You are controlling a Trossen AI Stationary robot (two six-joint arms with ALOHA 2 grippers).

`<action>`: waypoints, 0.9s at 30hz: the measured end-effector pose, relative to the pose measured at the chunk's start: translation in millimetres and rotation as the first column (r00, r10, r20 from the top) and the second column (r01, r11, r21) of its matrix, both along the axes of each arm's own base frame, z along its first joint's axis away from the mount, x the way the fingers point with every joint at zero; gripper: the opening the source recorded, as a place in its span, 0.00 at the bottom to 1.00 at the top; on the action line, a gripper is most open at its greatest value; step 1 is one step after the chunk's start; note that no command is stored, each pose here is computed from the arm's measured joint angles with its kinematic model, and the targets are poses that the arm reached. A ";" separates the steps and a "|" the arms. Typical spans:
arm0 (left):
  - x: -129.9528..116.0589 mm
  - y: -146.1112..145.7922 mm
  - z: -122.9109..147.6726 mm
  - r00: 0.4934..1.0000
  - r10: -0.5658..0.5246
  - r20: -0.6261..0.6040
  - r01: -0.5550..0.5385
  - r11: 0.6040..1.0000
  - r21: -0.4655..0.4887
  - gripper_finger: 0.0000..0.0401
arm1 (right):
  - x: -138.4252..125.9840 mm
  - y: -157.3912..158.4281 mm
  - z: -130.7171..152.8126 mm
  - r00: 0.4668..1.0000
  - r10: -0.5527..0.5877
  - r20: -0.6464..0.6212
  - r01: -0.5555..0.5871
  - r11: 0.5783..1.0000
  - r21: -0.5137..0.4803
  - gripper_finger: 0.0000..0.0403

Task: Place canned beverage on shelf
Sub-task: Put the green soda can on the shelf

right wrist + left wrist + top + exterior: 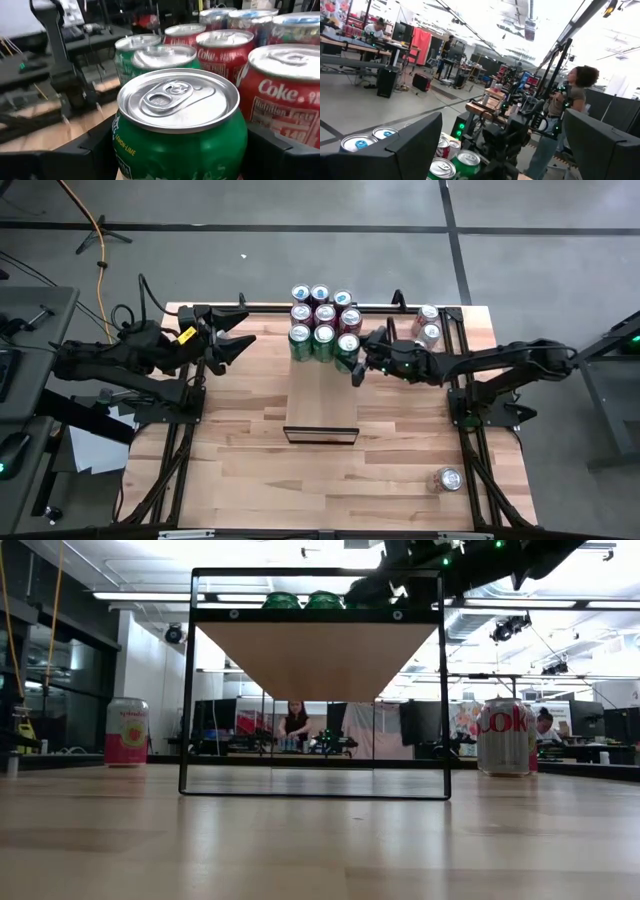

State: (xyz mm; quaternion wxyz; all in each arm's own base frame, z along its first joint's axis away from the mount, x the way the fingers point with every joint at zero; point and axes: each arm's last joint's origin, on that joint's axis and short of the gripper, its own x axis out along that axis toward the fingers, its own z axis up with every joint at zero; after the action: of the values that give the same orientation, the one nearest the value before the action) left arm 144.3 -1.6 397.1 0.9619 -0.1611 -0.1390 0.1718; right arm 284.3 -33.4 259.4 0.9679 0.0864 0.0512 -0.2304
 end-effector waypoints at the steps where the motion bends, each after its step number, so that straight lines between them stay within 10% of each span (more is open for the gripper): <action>1: 0.0 0.0 0.0 1.000 0.002 0.000 -0.002 1.000 0.000 0.87 | 0.6 -0.1 -0.9 1.000 -0.002 -0.006 0.002 1.000 -0.008 0.72; 11: -0.3 0.5 0.5 1.000 0.018 0.005 -0.018 1.000 -0.005 0.87 | 2.8 -0.5 -4.5 0.998 0.000 -0.056 -0.005 0.997 -0.083 0.73; 18: -0.3 0.5 0.4 1.000 0.018 0.005 -0.018 1.000 -0.004 0.87 | 2.3 -0.6 -4.1 0.998 -0.005 -0.058 0.000 0.996 -0.086 0.96; 27: -0.4 0.5 0.5 1.000 0.018 0.005 -0.018 1.000 -0.004 0.87 | 6.6 -1.0 15.4 0.995 -0.002 -0.103 -0.008 0.994 -0.106 0.93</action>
State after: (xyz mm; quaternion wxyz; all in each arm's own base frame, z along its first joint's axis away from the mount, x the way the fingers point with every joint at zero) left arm 143.9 -1.1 397.6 0.9596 -0.1623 -0.1424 0.1803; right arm 290.9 -34.4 274.8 0.9676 0.0226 0.0887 -0.2355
